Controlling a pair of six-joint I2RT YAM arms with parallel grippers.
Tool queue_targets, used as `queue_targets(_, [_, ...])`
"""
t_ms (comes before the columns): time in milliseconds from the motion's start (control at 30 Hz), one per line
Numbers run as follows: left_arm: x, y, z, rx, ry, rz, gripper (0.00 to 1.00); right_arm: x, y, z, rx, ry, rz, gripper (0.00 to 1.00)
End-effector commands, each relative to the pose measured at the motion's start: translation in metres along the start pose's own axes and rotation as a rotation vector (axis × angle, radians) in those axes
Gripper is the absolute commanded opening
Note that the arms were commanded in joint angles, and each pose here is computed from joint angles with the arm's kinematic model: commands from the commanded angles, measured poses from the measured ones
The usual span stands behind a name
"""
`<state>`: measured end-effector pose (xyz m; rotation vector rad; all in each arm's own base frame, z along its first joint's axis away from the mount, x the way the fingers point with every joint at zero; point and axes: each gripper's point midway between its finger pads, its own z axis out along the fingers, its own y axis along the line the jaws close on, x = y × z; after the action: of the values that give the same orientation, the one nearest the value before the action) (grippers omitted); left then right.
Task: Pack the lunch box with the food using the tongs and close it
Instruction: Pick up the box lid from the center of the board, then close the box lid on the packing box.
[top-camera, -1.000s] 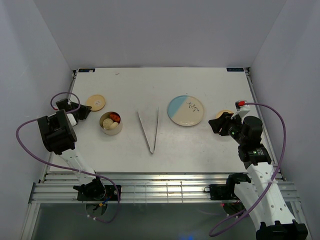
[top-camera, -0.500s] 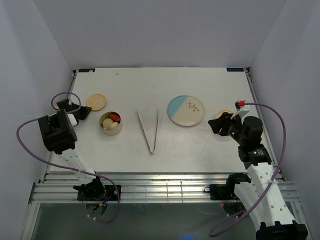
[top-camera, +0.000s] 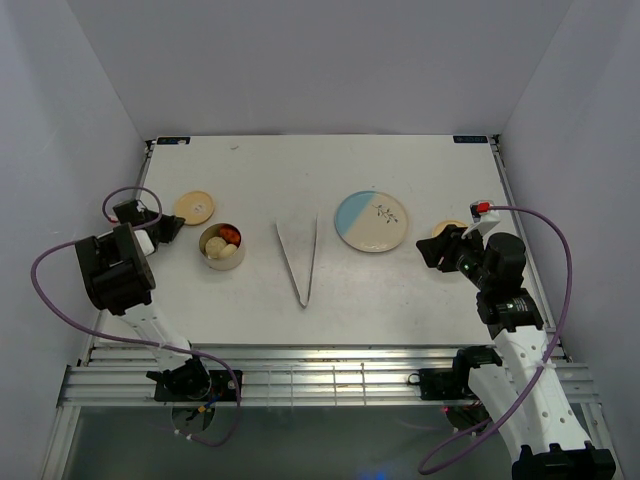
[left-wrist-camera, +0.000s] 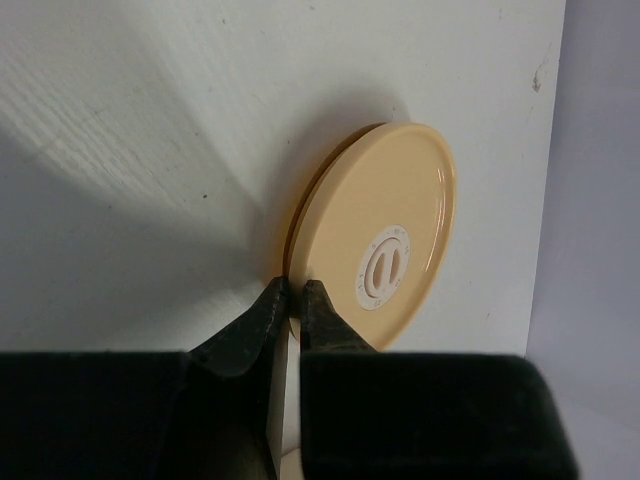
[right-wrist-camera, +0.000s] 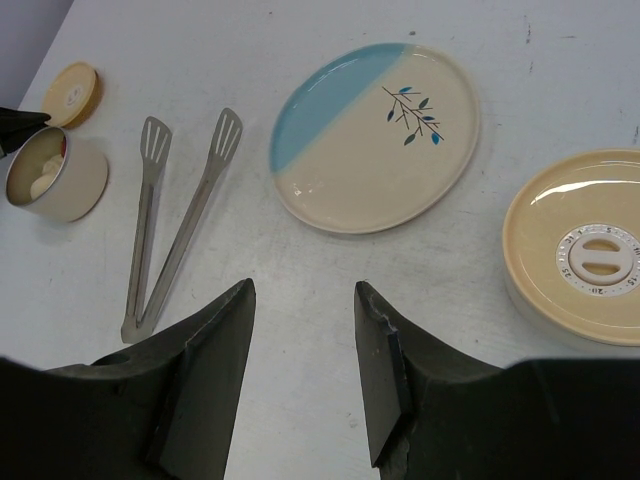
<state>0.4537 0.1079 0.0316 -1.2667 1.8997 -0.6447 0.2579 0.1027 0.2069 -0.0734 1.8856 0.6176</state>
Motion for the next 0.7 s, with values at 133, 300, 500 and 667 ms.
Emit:
queue_targets(133, [-0.011,-0.05,-0.036,0.126,-0.045,0.054,0.0,-0.013,0.007,-0.001,-0.029,-0.043,-0.033,0.5])
queue_targets(300, [-0.013,-0.064,-0.05,0.164,-0.056,0.06,0.0,-0.012,0.007,-0.001,-0.031,-0.042,-0.033,0.5])
queue_targets(500, [-0.004,-0.088,-0.076,0.221,-0.041,0.134,0.0,-0.014,0.01,-0.001,-0.041,-0.045,-0.032,0.51])
queue_targets(667, [0.014,-0.104,-0.105,0.145,-0.078,0.235,0.0,-0.014,0.01,-0.001,-0.044,-0.044,-0.032,0.51])
